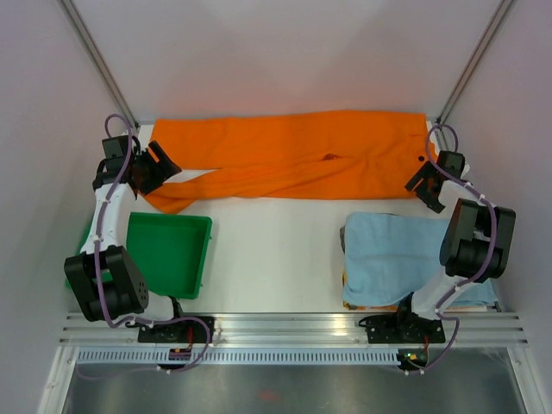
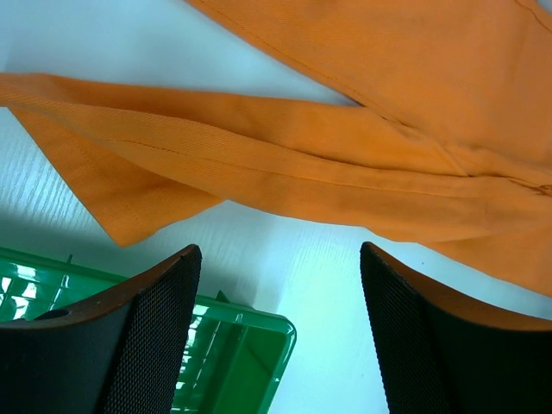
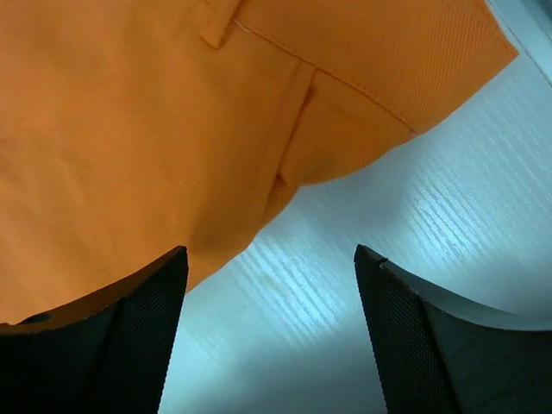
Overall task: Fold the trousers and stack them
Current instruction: Flatten the trousers out
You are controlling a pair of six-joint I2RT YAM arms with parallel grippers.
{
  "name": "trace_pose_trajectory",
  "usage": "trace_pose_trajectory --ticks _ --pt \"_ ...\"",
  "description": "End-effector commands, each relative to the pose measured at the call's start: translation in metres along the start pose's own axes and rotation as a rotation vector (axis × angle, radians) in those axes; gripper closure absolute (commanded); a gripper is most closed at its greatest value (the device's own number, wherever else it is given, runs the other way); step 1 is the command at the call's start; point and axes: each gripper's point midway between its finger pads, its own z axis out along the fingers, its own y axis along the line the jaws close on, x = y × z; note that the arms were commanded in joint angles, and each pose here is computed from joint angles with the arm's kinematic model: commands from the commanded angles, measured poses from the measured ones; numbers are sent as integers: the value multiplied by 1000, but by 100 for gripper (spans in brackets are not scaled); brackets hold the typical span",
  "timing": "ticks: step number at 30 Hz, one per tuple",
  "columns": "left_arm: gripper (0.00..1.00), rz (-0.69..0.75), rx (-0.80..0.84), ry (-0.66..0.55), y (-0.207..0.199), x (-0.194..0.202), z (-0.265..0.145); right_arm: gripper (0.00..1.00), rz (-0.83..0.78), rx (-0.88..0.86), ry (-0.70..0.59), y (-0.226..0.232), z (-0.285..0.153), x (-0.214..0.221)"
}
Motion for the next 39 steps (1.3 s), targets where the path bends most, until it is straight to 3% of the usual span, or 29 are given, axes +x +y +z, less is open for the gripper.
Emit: trace_pose_trajectory --ticks 1,4,5,8,9,13,17,21,22,24,25,30,32,39 --pt "21 49 -6 -33 2 -6 -3 17 48 64 -28 -7 12 -11" --pt "22 45 -2 -14 4 -2 4 38 29 89 -27 -12 21 -10" --pt "23 41 -1 -5 4 0 6 59 23 96 -43 -13 21 -15" --pt "27 44 -31 19 9 7 15 100 12 62 -86 -3 15 -33" --pt "28 71 -44 36 6 13 18 100 1 38 -95 4 6 -40" --pt "30 195 -157 54 0 19 26 100 -27 -45 -215 31 -48 -91" --pt "29 218 -136 61 -16 26 29 100 -50 -79 -369 38 -104 -128" --pt "29 216 -123 62 -17 29 28 98 -67 -60 -344 36 -102 -128" --pt "29 217 -117 61 -18 29 27 71 -62 -50 -319 35 -98 -123" --pt "28 220 -116 60 -18 29 26 47 -28 -17 -257 26 -81 -104" --pt "28 222 -116 55 -18 28 25 29 -12 -3 -240 22 -76 -97" --pt "26 218 -116 60 -17 30 24 23 82 29 -175 10 -44 -66" --pt "25 213 -114 62 -17 31 25 17 126 74 -163 2 -31 -58" --pt "24 206 -132 79 -13 35 30 19 255 100 -176 -9 -1 -37"
